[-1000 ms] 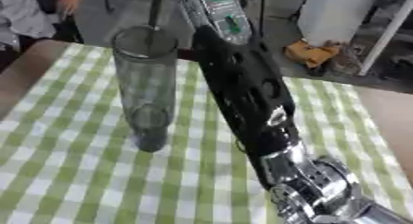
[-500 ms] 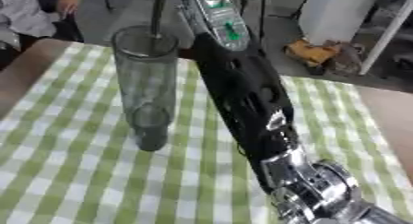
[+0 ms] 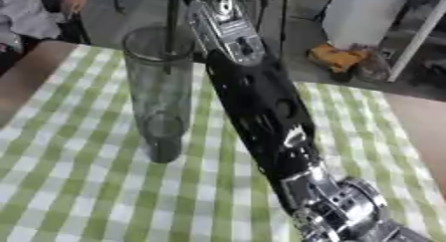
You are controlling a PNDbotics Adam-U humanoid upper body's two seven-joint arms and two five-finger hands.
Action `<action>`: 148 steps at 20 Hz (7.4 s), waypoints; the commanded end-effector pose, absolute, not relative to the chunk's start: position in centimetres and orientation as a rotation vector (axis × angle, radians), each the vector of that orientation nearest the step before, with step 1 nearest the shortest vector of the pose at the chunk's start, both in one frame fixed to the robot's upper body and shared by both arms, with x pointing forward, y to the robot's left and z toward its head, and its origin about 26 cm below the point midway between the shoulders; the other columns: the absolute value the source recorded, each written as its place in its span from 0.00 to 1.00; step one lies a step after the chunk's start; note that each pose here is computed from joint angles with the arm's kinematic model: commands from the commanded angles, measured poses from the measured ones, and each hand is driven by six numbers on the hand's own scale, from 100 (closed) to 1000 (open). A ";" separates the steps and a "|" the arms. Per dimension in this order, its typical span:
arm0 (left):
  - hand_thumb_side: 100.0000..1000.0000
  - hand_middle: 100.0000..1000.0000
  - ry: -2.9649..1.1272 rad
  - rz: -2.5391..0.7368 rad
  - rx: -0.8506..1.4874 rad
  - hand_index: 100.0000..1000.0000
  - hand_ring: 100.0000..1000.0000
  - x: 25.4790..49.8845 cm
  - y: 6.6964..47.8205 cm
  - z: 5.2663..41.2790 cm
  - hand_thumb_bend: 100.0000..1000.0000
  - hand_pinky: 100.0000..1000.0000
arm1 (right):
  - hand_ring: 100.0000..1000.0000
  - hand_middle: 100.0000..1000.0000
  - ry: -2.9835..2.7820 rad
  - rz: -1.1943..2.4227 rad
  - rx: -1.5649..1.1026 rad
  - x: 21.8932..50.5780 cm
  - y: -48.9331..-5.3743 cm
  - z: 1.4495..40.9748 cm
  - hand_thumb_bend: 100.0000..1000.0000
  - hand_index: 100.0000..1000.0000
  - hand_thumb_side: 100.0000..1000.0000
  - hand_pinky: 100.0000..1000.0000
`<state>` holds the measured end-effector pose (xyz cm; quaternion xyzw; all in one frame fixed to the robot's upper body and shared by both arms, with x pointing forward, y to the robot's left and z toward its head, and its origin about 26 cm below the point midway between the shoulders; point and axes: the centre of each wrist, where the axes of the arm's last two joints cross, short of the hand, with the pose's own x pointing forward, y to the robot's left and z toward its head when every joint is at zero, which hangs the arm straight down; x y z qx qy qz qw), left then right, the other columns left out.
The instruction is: Arrange flowers into the vase.
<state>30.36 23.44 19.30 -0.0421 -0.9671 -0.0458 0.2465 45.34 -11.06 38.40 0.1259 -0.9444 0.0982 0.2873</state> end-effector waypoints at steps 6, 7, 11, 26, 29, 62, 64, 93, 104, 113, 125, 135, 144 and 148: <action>0.81 0.93 -2.660 -0.129 -0.115 0.95 0.82 30.2 23.4 20.0 0.00 0.45 | 0.11 0.11 -2.544 0.342 0.315 45.2 -11.6 39.1 0.00 0.14 0.13 0.08; 0.81 0.93 -2.660 -0.129 -0.115 0.95 0.82 30.2 23.4 20.0 0.00 0.45 | 0.13 0.12 -2.547 0.351 0.312 45.2 -11.7 39.2 0.00 0.16 0.12 0.09; 0.81 0.93 -2.658 -0.130 -0.113 0.95 0.82 30.2 23.4 19.9 0.00 0.45 | 0.21 0.18 -2.561 0.406 0.274 45.3 -11.8 39.3 0.00 0.22 0.15 0.14; 0.79 0.93 -2.652 -0.124 -0.109 0.95 0.82 30.2 23.4 19.8 0.00 0.45 | 0.42 0.30 -2.558 0.467 0.158 46.0 -12.8 38.1 0.00 0.27 0.46 0.47; 0.79 0.93 -2.652 -0.124 -0.109 0.95 0.82 30.2 23.4 19.8 0.00 0.45 | 0.42 0.31 -2.554 0.451 0.160 46.0 -12.9 37.9 0.00 0.27 0.50 0.47; 0.79 0.93 -2.639 -0.112 -0.092 0.95 0.82 30.1 23.6 19.7 0.00 0.45 | 0.59 0.47 -2.502 0.941 -0.203 46.3 -15.8 37.8 0.00 0.32 0.82 0.63; 0.79 0.93 -2.639 -0.112 -0.092 0.95 0.82 30.1 23.6 19.7 0.00 0.45 | 0.59 0.47 -2.500 0.950 -0.210 46.3 -16.0 37.7 0.00 0.32 0.84 0.64; 0.79 0.94 -2.642 -0.107 -0.100 0.95 0.82 30.2 23.4 19.8 0.00 0.45 | 0.62 0.48 -2.572 0.999 -0.283 46.9 -15.1 36.0 0.02 0.37 0.94 0.64; 0.79 0.94 -2.639 -0.109 -0.093 0.95 0.82 30.2 23.5 19.7 0.00 0.45 | 0.71 0.59 -2.485 1.260 -0.416 47.3 -16.2 35.4 0.21 0.58 1.00 0.72; 0.79 0.94 -2.638 -0.109 -0.089 0.95 0.82 30.2 23.5 19.7 0.00 0.45 | 0.74 0.65 -2.421 1.379 -0.454 47.4 -17.1 35.3 0.30 0.66 1.00 0.75; 0.79 0.94 -2.635 -0.111 -0.090 0.95 0.82 30.2 23.4 19.7 0.00 0.45 | 0.63 0.43 -2.491 1.198 -0.408 47.4 -17.6 35.2 0.09 0.32 0.86 0.69; 0.79 0.94 -2.631 -0.112 -0.088 0.95 0.82 30.2 23.5 19.7 0.00 0.45 | 0.63 0.42 -2.489 1.204 -0.408 47.4 -17.7 35.2 0.09 0.31 0.84 0.69; 0.79 0.94 -2.630 -0.114 -0.082 0.95 0.82 30.2 23.5 19.7 0.00 0.45 | 0.65 0.44 -2.469 1.246 -0.433 47.3 -18.0 35.3 0.06 0.34 0.85 0.69; 0.79 0.94 -2.628 -0.113 -0.081 0.95 0.82 30.1 23.5 19.6 0.00 0.45 | 0.67 0.48 -2.442 1.296 -0.463 47.2 -18.4 35.6 0.12 0.45 0.91 0.71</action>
